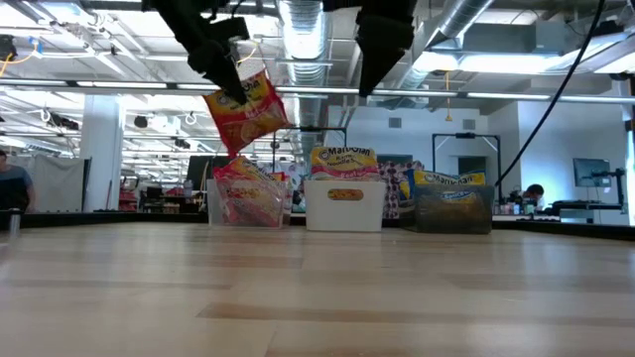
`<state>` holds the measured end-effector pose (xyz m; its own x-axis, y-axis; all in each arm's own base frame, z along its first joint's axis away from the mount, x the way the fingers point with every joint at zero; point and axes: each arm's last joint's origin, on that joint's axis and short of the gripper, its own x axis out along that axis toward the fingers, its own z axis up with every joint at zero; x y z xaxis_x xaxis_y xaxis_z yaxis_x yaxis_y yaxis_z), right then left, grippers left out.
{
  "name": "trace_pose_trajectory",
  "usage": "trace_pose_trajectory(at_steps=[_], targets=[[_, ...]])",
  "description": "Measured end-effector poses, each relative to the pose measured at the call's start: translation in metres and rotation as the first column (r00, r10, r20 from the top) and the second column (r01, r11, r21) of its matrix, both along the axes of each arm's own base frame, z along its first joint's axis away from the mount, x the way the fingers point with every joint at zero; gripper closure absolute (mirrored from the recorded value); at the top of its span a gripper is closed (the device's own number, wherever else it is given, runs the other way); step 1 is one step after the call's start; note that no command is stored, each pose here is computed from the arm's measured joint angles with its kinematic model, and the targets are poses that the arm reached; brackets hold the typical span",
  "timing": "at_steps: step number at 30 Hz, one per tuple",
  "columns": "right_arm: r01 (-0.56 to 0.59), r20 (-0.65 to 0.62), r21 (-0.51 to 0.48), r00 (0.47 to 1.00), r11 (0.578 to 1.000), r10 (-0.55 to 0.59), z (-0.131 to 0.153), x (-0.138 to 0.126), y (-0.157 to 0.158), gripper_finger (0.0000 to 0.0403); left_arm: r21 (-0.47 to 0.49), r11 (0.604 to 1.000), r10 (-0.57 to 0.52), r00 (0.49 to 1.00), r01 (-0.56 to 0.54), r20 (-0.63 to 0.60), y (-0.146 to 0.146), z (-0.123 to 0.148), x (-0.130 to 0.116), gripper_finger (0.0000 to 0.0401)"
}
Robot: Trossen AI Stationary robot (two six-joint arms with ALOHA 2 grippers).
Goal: Sort Maruchan noodles
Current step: Put the red noodle pack into the transparent bin
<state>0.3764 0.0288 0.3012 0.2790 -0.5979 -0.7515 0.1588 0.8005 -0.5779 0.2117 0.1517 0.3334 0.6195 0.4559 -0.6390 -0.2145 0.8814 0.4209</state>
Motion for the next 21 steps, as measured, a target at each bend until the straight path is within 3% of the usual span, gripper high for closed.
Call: trace_pose_trajectory(at_steps=[10, 15, 21], targets=[[0.093, 0.020, 0.040, 0.995, 0.995, -0.094, -0.001, 0.001, -0.025, 0.0216, -0.132, 0.991, -0.042, 0.977, 0.014, -0.211, 0.020, -0.010, 0.029, 0.0304], [0.109, 0.017, 0.043, 0.994, 0.993, -0.110, -0.001, 0.000, -0.028, 0.0216, -0.148, 0.988, -0.072, 0.966, 0.036, -0.248, 0.027, -0.016, 0.041, 0.0304], [0.116, -0.012, 0.037, 0.993, 0.993, -0.115, -0.002, -0.002, -0.031, 0.0216, -0.261, 0.964, -0.133, 0.946, 0.054, -0.295, 0.032, -0.026, 0.051, 0.0304]])
